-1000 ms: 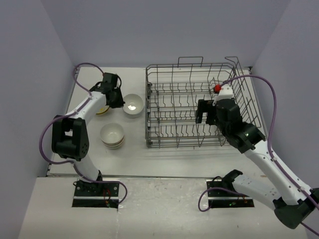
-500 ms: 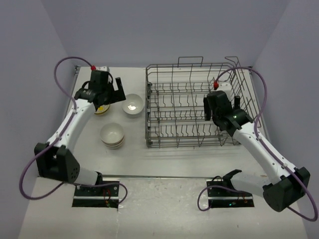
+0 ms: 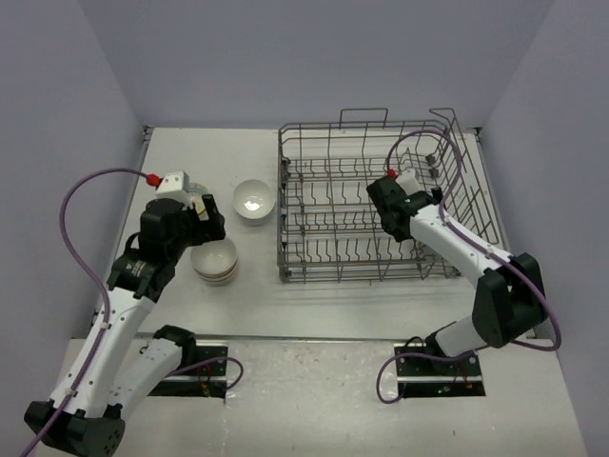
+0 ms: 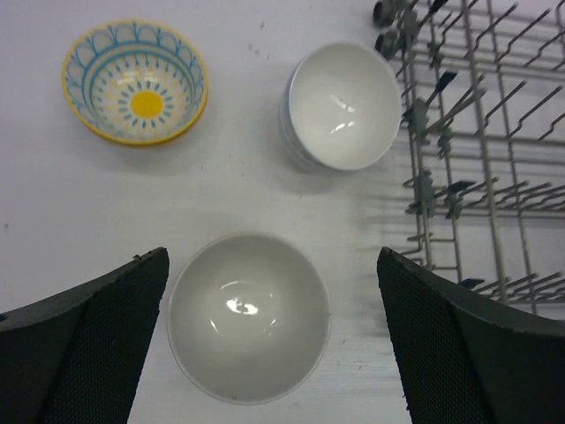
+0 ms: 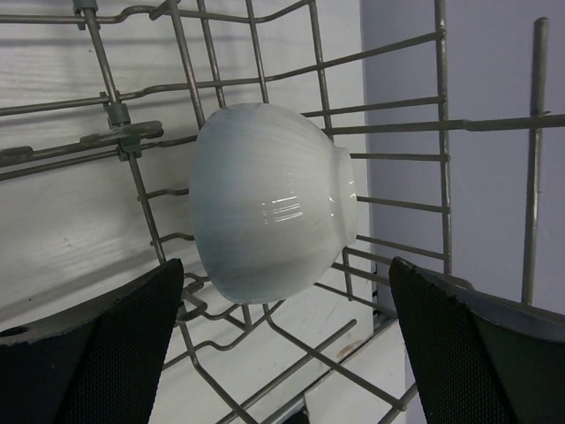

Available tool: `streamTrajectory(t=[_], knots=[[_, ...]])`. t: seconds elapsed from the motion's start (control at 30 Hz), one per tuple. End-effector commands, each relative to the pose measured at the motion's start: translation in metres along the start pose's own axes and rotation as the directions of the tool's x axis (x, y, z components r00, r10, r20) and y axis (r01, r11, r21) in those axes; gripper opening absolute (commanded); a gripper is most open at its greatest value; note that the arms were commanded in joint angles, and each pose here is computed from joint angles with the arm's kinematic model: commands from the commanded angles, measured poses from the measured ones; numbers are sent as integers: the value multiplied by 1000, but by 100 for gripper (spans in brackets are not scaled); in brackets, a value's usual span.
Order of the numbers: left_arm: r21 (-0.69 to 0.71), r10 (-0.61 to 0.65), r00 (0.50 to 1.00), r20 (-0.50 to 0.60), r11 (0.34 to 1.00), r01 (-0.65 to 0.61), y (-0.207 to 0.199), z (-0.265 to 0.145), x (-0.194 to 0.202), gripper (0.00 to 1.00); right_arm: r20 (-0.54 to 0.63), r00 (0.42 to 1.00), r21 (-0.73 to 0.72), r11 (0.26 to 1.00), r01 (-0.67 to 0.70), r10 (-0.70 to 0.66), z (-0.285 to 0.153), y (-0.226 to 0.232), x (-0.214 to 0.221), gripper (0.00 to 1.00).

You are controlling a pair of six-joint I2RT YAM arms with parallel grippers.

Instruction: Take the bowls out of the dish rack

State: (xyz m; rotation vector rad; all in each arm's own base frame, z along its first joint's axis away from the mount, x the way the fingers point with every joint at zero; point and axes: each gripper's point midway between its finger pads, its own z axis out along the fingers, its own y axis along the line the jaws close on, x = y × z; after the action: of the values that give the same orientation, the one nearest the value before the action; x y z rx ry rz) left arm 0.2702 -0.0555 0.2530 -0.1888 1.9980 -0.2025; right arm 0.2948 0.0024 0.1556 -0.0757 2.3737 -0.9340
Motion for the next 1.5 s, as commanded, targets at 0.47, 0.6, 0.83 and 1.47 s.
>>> streamTrajectory(t=[0.47,0.6,0.83,1.47], knots=[[144,46,999,21,988,-49,-17,-3,16,100,-66,994,241,965,104,-91,22,-20,3,99],[141,45,999,31,989,-49,-16,-5,14,100,-65,994,259,961,100,-86,22,-25,1,99],[151,49,999,22,987,-52,-18,-4,16,100,-45,998,272,961,57,-47,20,-35,-3,97],[181,53,998,27,982,-57,-24,-6,16,100,-103,995,127,992,25,-12,37,-27,-17,97]])
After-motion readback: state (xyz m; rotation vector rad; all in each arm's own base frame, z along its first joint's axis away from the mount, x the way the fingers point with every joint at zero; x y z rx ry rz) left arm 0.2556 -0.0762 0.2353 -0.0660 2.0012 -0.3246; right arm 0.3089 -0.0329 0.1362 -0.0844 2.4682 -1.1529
